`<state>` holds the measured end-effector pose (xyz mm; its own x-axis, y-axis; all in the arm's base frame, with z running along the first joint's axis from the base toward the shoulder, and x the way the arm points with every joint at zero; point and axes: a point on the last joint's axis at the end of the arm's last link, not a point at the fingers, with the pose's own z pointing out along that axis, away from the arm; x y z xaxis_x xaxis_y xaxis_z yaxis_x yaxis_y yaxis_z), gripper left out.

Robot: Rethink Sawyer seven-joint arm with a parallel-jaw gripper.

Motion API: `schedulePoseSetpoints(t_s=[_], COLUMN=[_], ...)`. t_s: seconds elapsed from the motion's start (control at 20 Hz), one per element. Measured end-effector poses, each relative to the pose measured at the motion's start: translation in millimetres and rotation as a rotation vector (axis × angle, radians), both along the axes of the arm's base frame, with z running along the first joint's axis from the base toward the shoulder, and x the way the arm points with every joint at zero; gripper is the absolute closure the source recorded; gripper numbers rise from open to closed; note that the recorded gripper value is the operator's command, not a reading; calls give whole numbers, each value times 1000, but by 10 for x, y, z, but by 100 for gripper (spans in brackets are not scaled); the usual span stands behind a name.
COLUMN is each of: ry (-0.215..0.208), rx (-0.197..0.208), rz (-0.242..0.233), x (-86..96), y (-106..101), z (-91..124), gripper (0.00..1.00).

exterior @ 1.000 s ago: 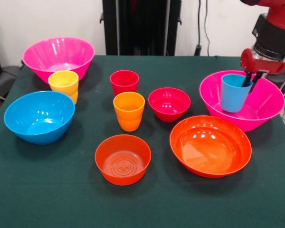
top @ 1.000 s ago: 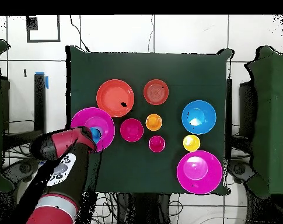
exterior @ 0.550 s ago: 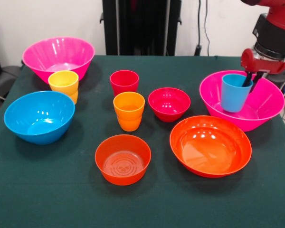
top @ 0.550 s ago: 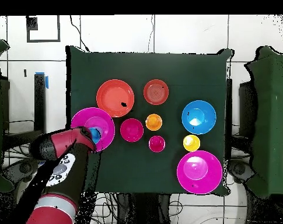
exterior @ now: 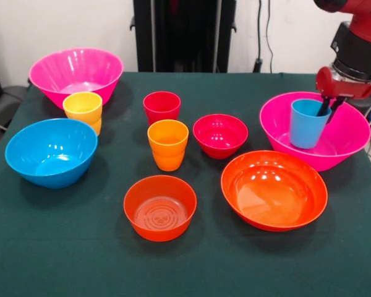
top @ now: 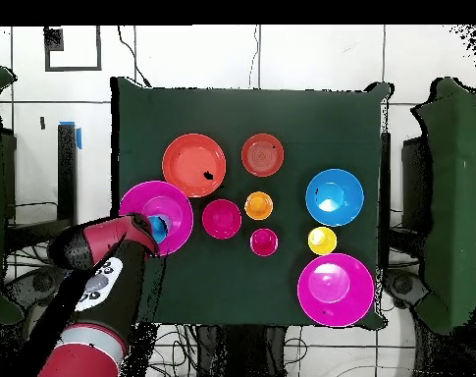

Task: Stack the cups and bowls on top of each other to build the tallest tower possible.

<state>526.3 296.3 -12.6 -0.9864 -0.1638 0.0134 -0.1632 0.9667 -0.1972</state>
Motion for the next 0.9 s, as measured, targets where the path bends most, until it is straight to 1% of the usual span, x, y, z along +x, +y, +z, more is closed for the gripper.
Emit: schedulePoseSetpoints(t_s=[0.4, 0.9], ry=[-8, -18], rx=[-3, 5], rz=[-2, -11], x=[37, 100], y=[23, 67], z=[-20, -18], gripper=[100, 100])
